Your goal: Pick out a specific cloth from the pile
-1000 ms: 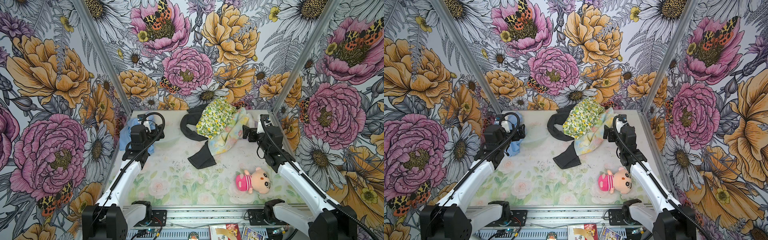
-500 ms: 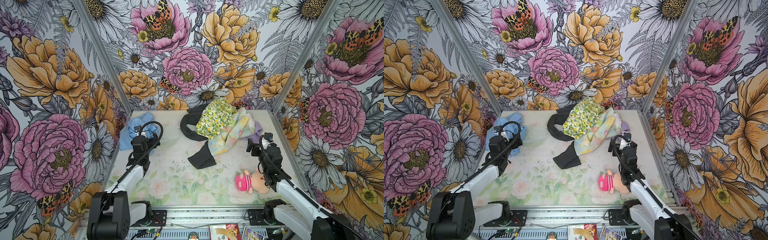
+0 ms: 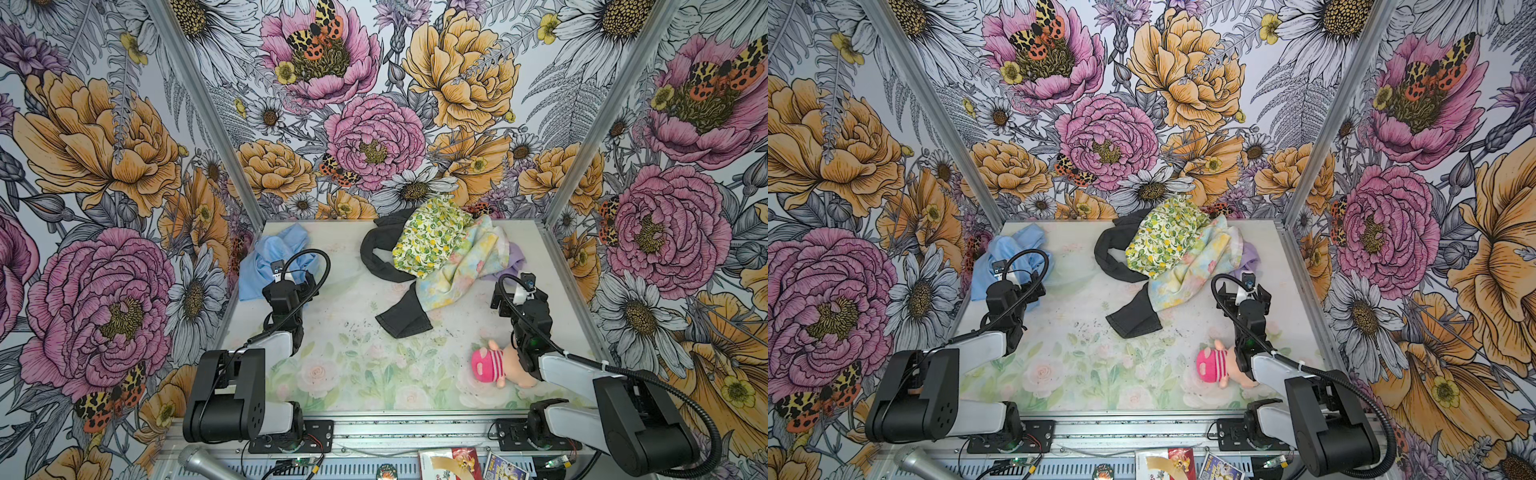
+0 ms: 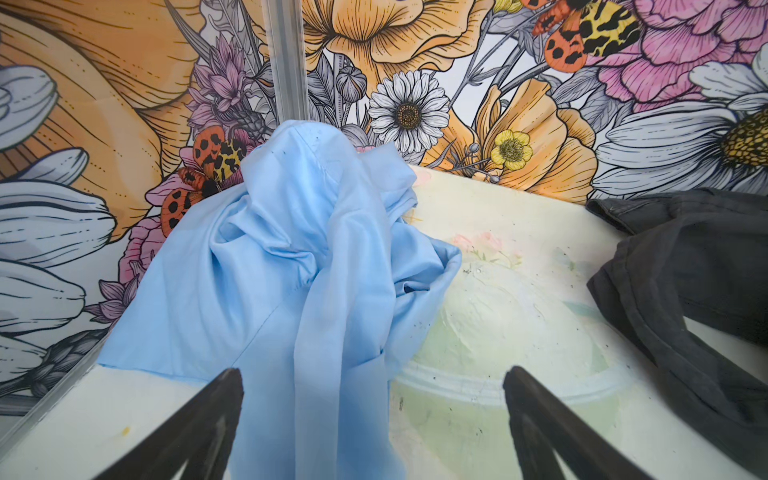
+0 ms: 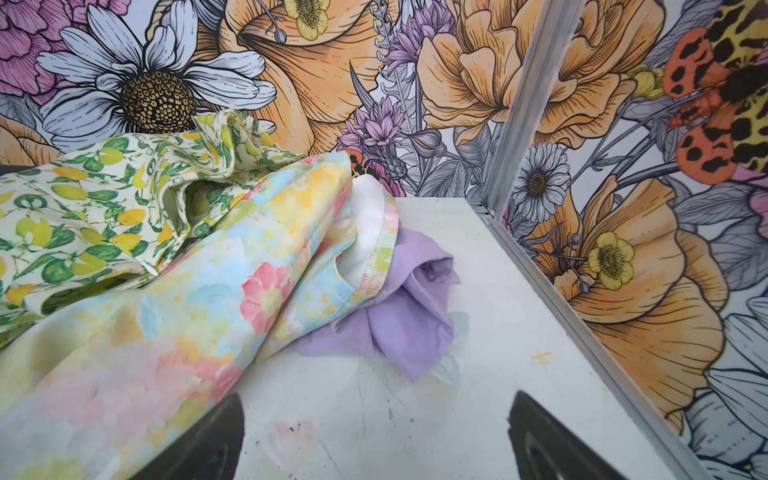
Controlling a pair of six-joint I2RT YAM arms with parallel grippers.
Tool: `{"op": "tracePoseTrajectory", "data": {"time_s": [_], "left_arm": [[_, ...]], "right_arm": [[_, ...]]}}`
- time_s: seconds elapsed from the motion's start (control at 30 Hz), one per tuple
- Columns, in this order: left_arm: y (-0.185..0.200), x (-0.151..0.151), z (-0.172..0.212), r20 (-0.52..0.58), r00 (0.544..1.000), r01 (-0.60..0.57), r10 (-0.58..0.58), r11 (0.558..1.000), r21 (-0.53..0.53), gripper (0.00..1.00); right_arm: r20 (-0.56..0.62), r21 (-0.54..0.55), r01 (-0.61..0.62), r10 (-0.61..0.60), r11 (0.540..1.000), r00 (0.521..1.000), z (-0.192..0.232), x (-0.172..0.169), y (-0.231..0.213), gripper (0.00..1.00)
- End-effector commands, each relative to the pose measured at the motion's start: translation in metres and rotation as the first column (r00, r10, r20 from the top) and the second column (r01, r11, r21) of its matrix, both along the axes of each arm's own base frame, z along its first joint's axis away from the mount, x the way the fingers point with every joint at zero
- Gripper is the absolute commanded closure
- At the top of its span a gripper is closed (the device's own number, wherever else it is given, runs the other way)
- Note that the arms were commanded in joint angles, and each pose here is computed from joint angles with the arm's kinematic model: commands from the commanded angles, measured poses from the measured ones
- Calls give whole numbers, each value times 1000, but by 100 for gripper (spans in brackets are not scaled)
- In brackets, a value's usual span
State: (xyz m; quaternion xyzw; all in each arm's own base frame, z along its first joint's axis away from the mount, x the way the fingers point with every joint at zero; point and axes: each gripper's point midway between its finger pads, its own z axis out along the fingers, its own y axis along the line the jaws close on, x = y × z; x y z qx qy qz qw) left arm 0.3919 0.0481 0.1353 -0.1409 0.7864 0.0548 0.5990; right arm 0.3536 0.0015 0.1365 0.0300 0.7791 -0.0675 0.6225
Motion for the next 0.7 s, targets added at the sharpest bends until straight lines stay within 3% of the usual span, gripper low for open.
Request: {"op": "tracePoseTrajectory", "data": {"time_s": [0.0, 0.2, 0.3, 0.67], "left_arm": [[1, 3, 11, 94, 996, -1, -2, 999, 37, 1], [-6, 7, 0, 91, 995, 39, -44, 998, 52, 1], [-20, 11, -5, 84, 988, 123, -128, 990, 63, 1], [-20, 11, -6, 87, 987, 131, -136, 990, 57, 1]], "right_arm": [[76, -18, 23, -21, 1000, 997, 15, 2, -6, 0], [84, -22, 44, -42, 999, 996, 16, 5, -12, 1], [89, -30, 47, -44, 998, 995, 16, 7, -13, 0], [141, -46, 66, -59, 997, 988, -2, 11, -18, 0]]}}
